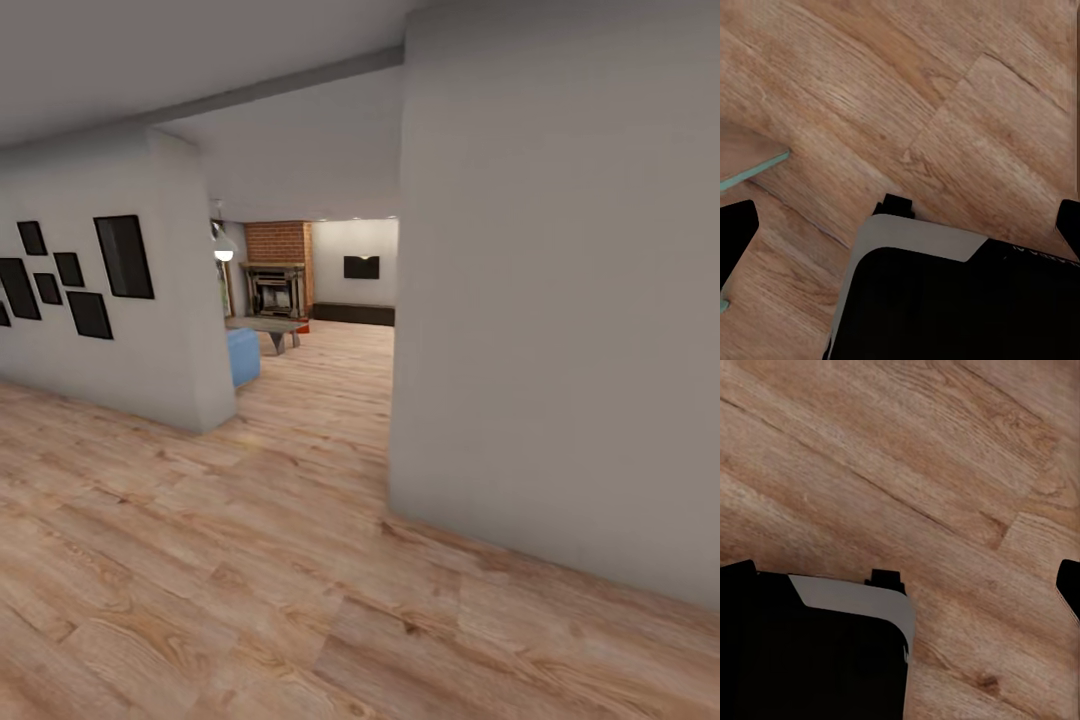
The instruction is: Move the two storage containers from the living room to the garage. In the garage, place one container on the floor and stack the other container on top of it (either order is fine).
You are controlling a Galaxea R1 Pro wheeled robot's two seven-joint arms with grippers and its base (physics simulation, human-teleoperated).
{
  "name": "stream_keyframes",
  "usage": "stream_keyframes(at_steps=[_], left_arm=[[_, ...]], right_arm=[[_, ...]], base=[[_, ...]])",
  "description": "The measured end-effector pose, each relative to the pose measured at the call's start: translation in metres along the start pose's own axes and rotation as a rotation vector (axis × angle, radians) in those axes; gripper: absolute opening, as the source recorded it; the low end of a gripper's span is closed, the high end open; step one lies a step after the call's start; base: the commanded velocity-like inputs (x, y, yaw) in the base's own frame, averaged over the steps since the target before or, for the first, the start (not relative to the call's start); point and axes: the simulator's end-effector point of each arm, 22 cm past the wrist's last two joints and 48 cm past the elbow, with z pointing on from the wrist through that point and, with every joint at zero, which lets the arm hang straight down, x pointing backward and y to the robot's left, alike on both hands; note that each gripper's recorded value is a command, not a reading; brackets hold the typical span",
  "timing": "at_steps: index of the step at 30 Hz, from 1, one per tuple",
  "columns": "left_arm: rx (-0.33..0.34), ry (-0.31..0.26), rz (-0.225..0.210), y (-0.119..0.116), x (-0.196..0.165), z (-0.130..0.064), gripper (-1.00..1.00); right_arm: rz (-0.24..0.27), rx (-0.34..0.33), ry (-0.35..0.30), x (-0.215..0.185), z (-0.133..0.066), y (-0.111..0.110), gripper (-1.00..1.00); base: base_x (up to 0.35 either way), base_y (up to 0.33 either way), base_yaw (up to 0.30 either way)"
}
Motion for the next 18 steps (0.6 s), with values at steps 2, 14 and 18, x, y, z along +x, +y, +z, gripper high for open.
stream_keyframes(at_steps=[2,14,18], left_arm=[[0.0,0.0,0.0,0.0,0.0001,0.0,1.0],[0.0,0.0,0.0,-0.0001,-0.0003,0.0,1.0],[0.0,0.0,0.0,0.0,-0.0002,0.0,1.0]], right_arm=[[0.0,0.0,0.0,0.0001,0.0,-0.0001,1.0],[-0.002,-0.003,-0.001,-0.0004,0.0,0.0021,1.0],[0.001,-0.007,-0.002,-0.001,-0.0001,0.0055,1.0]], base=[[0.325,0.0,0.0],[0.325,0.0,0.0],[0.325,0.0,0.002]])
